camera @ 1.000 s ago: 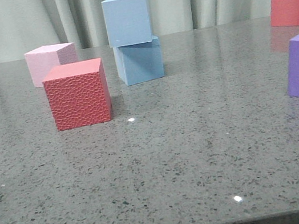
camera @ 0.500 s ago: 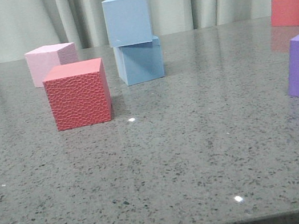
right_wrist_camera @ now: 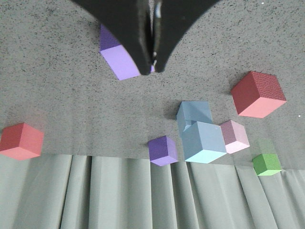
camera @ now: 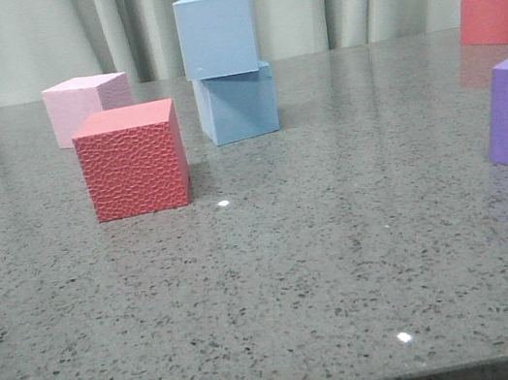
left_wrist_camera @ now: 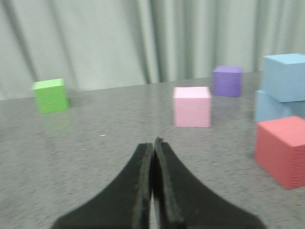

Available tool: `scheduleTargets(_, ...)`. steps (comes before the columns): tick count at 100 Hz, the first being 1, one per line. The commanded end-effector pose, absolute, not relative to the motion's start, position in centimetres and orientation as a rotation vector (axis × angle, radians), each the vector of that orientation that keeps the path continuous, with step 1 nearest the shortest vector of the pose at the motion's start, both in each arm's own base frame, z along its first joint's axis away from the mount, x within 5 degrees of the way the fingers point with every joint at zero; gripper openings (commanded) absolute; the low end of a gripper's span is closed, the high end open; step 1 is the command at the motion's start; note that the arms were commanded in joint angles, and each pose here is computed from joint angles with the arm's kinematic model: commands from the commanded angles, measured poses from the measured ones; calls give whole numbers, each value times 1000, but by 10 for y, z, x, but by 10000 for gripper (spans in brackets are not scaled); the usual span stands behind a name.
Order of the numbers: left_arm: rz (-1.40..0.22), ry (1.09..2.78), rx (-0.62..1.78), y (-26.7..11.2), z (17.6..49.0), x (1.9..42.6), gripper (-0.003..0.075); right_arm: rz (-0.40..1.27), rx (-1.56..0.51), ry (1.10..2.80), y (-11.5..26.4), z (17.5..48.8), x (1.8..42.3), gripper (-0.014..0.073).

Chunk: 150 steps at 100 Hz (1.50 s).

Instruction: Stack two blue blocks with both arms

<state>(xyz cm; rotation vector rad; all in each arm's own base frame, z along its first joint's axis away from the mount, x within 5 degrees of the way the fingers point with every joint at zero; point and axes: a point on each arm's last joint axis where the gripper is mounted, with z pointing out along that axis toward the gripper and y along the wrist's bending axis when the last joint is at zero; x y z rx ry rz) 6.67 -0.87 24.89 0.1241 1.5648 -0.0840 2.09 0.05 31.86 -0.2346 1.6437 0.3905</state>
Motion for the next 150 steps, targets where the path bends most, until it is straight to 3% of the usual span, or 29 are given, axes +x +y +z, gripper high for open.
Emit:
scheduleTargets(1, -67, 1459, 93, -7, 257, 64, -18, 390, -242, 1549, 1, 333, 21, -67)
scheduleTargets(44, -5, 1451, -34, 1, 213, 53, -18, 390, -242, 1549, 1, 333, 21, -67)
scheduleTargets(150, 8, 1443, -45, 2, 214, 53, -18, 390, -243, 1551, 1, 332, 21, -67)
